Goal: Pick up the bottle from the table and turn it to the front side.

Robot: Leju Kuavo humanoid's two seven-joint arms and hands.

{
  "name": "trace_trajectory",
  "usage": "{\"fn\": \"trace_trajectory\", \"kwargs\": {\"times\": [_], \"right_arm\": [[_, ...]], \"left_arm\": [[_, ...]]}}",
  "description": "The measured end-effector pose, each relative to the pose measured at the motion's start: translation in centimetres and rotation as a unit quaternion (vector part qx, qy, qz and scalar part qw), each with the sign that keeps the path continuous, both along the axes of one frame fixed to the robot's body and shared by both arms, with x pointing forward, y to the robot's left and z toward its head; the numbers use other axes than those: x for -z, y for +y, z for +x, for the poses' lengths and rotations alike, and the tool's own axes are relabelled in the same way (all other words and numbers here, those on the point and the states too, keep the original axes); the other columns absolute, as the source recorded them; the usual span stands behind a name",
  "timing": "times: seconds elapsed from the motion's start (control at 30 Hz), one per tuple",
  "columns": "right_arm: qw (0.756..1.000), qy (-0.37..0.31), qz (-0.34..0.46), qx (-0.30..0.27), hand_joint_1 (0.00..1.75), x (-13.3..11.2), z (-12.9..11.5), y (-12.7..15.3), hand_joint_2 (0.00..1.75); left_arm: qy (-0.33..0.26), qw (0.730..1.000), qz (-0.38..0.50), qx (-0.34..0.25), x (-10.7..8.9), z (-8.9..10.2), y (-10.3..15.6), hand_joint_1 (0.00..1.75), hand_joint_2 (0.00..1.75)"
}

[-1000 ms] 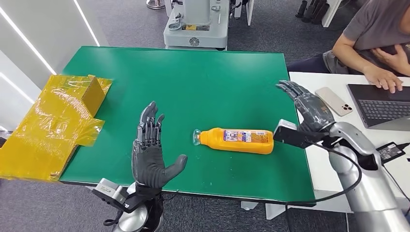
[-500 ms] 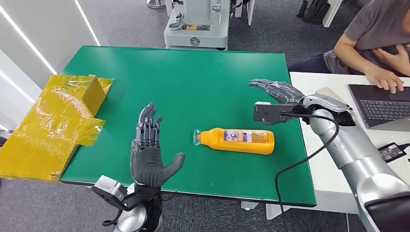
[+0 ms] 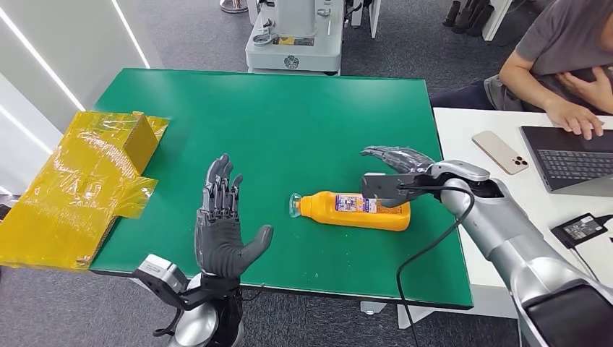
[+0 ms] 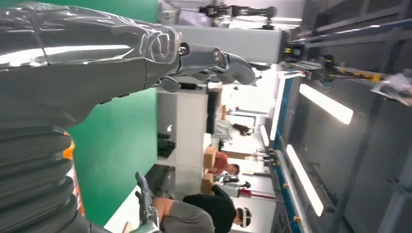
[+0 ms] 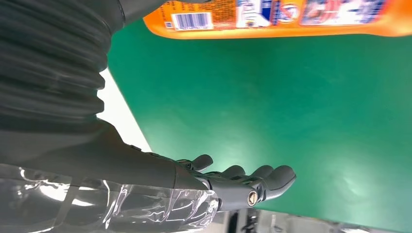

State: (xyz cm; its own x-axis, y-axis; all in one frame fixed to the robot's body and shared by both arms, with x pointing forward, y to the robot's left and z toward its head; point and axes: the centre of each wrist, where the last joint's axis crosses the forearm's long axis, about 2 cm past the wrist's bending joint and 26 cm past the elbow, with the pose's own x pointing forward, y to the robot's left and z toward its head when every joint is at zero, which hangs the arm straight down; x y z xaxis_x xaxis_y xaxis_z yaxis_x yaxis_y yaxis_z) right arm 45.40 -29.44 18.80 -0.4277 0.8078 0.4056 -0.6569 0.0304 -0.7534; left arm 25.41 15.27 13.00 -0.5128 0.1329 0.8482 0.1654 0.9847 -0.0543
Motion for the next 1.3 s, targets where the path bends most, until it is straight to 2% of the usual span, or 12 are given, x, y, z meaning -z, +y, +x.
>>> {"fn": "trace_trajectory", "kwargs": {"times": [0.37, 1.13, 1.27, 1.3], "right_arm": [[0.998, 0.018, -0.055, 0.015, 0.00, 2.5, -1.1, -0.6, 1.75], [0.997, 0.015, -0.060, 0.047, 0.00, 8.5, -4.8, -1.6, 1.75], [0.997, 0.007, -0.057, 0.048, 1.65, 9.0, -5.2, -1.7, 1.75], [0.997, 0.003, -0.055, 0.048, 1.71, 9.1, -5.3, -1.7, 1.75]], "left_arm": [[0.012, 1.000, -0.012, 0.000, 0.0, 0.0, 0.0, 0.00, 1.75], [0.023, 1.000, -0.011, -0.004, 0.1, 0.1, 0.0, 0.00, 1.75], [0.025, 1.000, -0.010, -0.004, 0.1, 0.2, 0.0, 0.00, 1.75], [0.025, 1.000, -0.010, -0.004, 0.1, 0.2, 0.0, 0.00, 1.75]]}}
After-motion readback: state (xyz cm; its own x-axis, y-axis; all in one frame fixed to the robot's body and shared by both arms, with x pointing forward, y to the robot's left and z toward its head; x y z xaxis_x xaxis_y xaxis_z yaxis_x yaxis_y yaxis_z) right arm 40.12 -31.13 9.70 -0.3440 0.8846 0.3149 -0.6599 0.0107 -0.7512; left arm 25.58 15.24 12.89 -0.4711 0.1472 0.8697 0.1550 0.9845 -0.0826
